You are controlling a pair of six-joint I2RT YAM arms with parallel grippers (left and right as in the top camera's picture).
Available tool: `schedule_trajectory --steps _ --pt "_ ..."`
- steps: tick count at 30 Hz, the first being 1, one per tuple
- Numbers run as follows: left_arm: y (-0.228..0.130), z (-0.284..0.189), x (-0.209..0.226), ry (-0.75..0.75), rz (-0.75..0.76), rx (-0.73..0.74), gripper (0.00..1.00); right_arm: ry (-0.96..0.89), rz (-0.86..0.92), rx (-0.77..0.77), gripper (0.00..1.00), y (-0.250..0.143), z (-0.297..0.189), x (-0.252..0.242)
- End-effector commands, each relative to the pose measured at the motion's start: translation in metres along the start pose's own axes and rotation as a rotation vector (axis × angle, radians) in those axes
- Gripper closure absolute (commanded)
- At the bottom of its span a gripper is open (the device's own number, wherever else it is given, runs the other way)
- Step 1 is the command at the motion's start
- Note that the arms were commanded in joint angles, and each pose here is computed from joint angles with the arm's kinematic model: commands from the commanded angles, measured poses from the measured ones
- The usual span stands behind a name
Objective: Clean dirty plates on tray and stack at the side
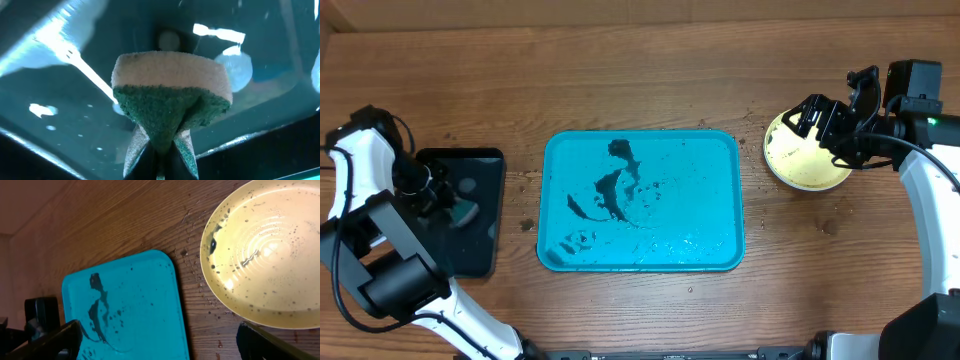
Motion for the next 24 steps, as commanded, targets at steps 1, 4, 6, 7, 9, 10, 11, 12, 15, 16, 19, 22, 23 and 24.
schedule_trajectory --steps 1,4,6,7,9,10,11,12,15,16,19,22,23,24 --pt "-0.008 -0.002 -0.011 -0.034 0.053 0.011 0.75 0.014 -0.022 -0.005 0.00 0.000 -0.001 0.004" --pt "-0.009 -0.002 -0.012 -0.033 0.072 0.012 0.04 0.014 -0.022 -0.004 0.00 0.000 -0.001 0.004" --pt "-0.009 -0.003 -0.012 -0.034 0.072 0.010 0.00 0.014 -0.022 -0.003 0.00 0.000 -0.001 0.004" --pt "-0.008 -0.007 -0.013 -0.035 0.072 0.004 0.00 0.013 -0.020 -0.001 0.00 0.000 -0.002 0.004" --pt "-0.007 -0.018 -0.013 -0.042 0.071 -0.015 0.00 0.010 -0.016 0.005 0.00 -0.002 -0.002 0.004" --pt "-0.006 -0.028 -0.014 -0.049 0.073 -0.034 0.00 0.009 -0.014 0.009 0.00 -0.003 -0.003 0.004" --pt "-0.006 -0.039 -0.015 -0.058 0.075 -0.058 0.00 0.008 -0.017 0.012 0.00 -0.004 -0.004 0.004" --pt "-0.006 -0.051 -0.016 -0.070 0.078 -0.092 0.00 0.007 -0.016 0.014 0.00 -0.005 -0.005 0.004" --pt "-0.018 -0.095 -0.024 -0.118 0.113 -0.222 0.00 0.005 -0.017 0.017 0.00 -0.009 -0.010 0.006" --pt "-0.026 -0.110 -0.026 -0.133 0.129 -0.269 0.00 0.004 -0.015 0.021 0.00 -0.011 -0.012 0.006" --pt "-0.052 -0.144 -0.033 -0.165 0.180 -0.361 0.00 -0.006 -0.094 0.053 0.00 -0.023 -0.018 0.009" --pt "-0.083 -0.163 -0.038 -0.152 0.230 -0.415 0.00 -0.071 -0.152 0.086 0.00 -0.039 -0.026 0.011" --pt "-0.095 -0.166 -0.040 -0.143 0.246 -0.426 0.00 -0.096 -0.158 0.093 0.00 -0.044 -0.029 0.012" --pt "-0.105 -0.168 -0.042 -0.138 0.261 -0.429 0.00 -0.121 -0.165 0.097 0.00 -0.049 -0.032 0.012"
Point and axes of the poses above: each gripper's point midway between its finger pads, its own z axis out along the fingers, its own x axis along the line the jaws close on, y = z × x, the point moved 7 cm from there along -z, back along the fingers, and after that the axes turned 6 degrees about z, right-handed, at the moved point
